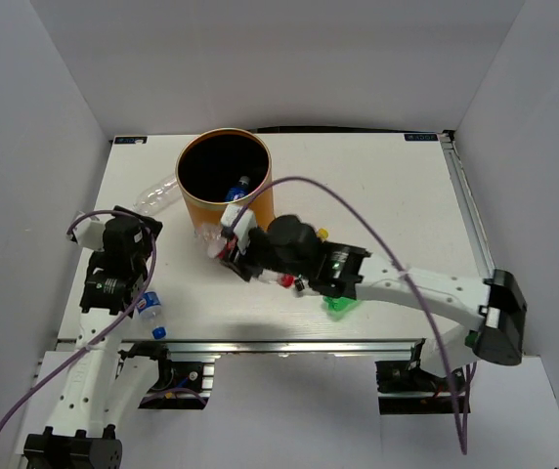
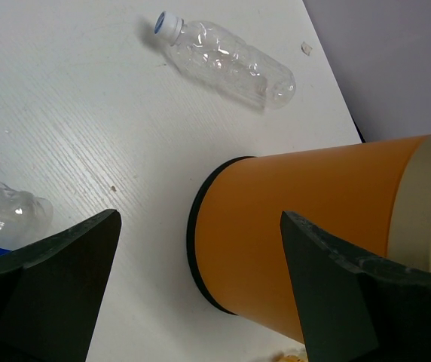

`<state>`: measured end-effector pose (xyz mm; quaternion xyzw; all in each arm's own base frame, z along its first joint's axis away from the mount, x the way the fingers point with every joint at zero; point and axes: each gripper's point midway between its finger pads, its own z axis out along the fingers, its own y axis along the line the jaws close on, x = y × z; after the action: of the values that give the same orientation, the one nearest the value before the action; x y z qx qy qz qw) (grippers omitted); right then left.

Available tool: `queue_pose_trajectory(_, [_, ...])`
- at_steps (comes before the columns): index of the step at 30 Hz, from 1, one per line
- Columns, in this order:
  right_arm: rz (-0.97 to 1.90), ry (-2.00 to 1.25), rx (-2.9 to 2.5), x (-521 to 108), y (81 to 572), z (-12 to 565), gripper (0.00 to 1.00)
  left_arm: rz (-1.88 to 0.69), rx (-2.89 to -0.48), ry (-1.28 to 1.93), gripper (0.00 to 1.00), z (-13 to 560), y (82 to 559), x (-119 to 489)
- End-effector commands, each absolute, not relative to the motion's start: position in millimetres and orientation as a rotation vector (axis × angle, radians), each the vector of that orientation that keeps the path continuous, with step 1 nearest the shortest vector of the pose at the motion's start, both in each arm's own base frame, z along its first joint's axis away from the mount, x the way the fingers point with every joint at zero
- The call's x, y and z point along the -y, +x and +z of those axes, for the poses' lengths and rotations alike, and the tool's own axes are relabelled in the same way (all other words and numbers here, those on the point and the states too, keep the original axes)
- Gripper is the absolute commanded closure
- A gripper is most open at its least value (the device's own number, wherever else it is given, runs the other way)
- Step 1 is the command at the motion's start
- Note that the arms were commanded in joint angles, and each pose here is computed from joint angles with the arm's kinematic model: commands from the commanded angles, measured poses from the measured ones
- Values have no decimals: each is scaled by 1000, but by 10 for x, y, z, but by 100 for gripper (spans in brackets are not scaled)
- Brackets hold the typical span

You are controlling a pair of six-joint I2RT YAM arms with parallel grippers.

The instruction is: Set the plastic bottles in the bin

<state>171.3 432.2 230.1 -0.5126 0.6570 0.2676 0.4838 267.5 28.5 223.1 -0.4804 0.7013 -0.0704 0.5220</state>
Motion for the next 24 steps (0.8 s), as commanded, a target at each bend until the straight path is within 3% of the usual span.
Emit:
queue_pose_trajectory(1, [799,-1061,-1167,-4450,1775,3894,74,-137,-1666,-1152,2,2233,2682,-342])
queue_pose_trajectory(5, [803,-820,-1031,-4341,2216,4818,74,-128,-1684,-1142,2,2189,2706,-335])
queue_pose_trajectory(10, [749,-593,-1047,-4470,3243,5046,72,-122,-1708,-1119,2,2127,2770,-314])
queue_pose_trajectory(11, [789,-544,-1018,-4484,3303,5262,65,-113,-1719,-1109,2,2109,2774,-312])
queue_pose_trajectory(12, [802,-605,-1086,-4719,3499,4918,61,-112,-1724,-1110,2,2101,2788,-309])
queue_pose_trajectory(14, [822,-638,-1097,-4959,3629,4874,46,-104,-1737,-1100,2,2088,2798,-304])
queue_pose_trajectory(16, [821,-708,-1117,-5100,3654,4757,41,-97,-1743,-1105,2,2053,2813,-309])
queue_pose_trajectory(20, [748,-618,-1117,-5028,3850,4865,11,-76,-1764,-1101,2,1996,2831,-315])
queue_pose_trajectory(24, [680,-601,-1116,-4776,3830,5083,11,-66,-1785,-1099,2,1964,2848,-305])
